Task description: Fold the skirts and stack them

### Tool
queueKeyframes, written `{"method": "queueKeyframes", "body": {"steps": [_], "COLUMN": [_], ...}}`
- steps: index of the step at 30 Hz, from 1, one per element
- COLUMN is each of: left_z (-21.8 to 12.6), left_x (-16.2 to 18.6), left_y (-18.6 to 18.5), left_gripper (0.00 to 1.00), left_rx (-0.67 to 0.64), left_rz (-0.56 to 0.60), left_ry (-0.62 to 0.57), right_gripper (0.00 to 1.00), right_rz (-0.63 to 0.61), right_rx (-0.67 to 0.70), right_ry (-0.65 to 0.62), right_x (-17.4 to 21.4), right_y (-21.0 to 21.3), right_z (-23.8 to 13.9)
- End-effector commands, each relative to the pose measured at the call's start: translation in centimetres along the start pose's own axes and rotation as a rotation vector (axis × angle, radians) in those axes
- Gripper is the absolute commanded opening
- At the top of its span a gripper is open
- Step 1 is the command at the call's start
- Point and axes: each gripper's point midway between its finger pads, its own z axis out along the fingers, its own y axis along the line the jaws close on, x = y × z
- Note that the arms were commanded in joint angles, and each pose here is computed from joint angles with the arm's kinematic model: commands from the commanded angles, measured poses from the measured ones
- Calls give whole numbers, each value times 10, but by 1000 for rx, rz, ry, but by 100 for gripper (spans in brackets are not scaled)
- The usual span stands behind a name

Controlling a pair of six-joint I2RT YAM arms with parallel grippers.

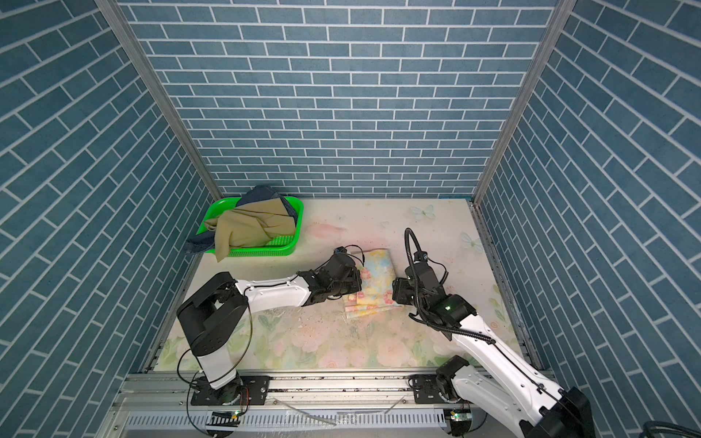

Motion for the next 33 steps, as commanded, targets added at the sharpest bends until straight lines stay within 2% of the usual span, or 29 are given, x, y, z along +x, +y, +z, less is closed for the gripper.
{"method": "queueKeyframes", "body": {"steps": [1, 8, 17, 25, 33], "left_z": [-12, -31, -38, -27, -17], "left_x": [1, 0, -2, 7, 18], "left_y": [3, 15, 34, 48, 69], "left_gripper": [0, 0, 0, 0, 0], "left_rx": [-17, -41, -54, -66, -107], "left_rz": [11, 7, -10, -20, -32], "left_ry": [-16, -48, -68, -37, -15], "right_gripper": [65, 65, 65, 65, 66], "right_rz": [-29, -35, -39, -72, -87], "right_rx": [42, 42, 52, 53, 17], "right_ry": [12, 12, 19, 22, 74], "right_x": [7, 5, 7, 4, 14], "right_y": [-12, -11, -13, -10, -2], "right_z": [-1, -3, -3, -1, 21]}}
